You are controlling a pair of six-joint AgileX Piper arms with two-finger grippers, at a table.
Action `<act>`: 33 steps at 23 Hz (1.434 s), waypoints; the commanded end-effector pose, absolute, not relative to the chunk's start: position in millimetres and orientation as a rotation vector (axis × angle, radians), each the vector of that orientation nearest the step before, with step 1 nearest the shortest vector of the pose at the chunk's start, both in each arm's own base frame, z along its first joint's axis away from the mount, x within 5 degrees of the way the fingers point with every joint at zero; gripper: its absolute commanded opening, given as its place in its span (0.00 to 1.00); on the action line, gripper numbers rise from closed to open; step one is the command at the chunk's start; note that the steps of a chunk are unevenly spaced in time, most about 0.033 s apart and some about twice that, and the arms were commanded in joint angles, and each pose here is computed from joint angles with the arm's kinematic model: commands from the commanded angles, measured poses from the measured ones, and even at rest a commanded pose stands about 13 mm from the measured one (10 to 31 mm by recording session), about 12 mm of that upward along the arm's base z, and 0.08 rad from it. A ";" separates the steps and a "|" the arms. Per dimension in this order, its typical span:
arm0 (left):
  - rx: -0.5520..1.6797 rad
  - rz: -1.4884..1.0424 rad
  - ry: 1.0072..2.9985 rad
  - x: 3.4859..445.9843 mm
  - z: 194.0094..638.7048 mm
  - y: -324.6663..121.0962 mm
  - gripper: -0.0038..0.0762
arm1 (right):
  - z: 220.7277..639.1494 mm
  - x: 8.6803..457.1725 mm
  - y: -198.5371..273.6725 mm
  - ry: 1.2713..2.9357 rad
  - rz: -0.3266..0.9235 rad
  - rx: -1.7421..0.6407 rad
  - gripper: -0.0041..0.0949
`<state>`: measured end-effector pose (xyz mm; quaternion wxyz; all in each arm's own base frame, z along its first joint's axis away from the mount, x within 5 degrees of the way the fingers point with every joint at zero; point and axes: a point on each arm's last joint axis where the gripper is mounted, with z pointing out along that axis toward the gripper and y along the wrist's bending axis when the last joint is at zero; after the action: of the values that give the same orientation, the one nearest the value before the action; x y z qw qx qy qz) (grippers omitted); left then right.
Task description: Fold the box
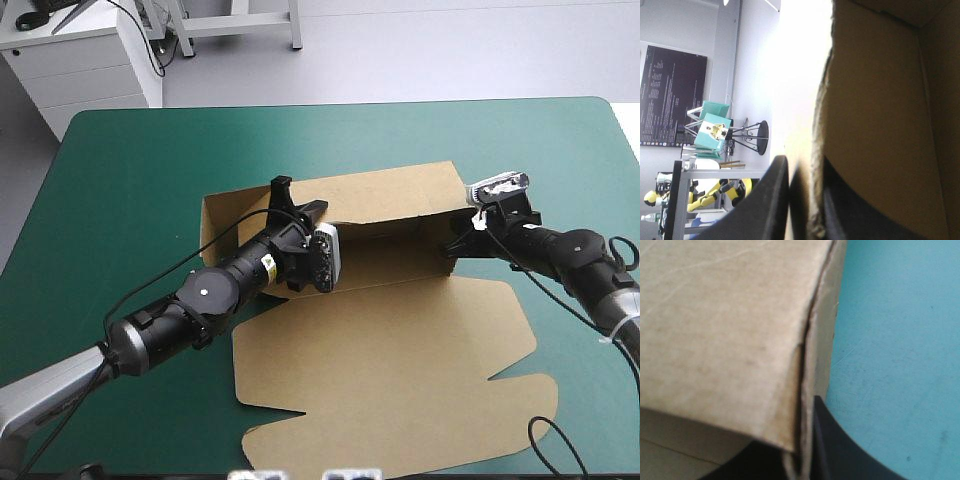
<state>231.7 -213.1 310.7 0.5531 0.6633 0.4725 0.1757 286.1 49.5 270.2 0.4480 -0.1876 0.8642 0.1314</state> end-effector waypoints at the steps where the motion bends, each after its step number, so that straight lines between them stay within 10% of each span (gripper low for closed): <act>1: 1.555 0.429 0.998 223.9 335.8 -213.2 0.28 | 298.9 290.2 48.8 2.055 0.319 -0.421 0.03; 14: 1.467 0.414 0.834 164.4 372.1 -230.7 0.55 | 319.0 294.9 47.9 2.063 0.307 -0.410 0.03; 16: 1.433 0.445 0.813 148.1 377.7 -236.7 0.48 | 318.5 294.1 48.7 2.070 0.318 -0.419 0.03; 19: 1.454 0.419 0.747 127.8 378.8 -247.2 0.05 | 317.7 293.0 49.8 2.079 0.333 -0.431 0.03; 33: 1.147 0.307 1.349 179.8 466.8 -195.8 0.07 | 316.3 292.1 49.7 2.097 0.331 -0.438 0.03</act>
<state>170.7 -220.8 445.1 0.6409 0.5298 0.5403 0.1291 292.4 50.3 293.4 0.4286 -0.1973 0.8719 0.1313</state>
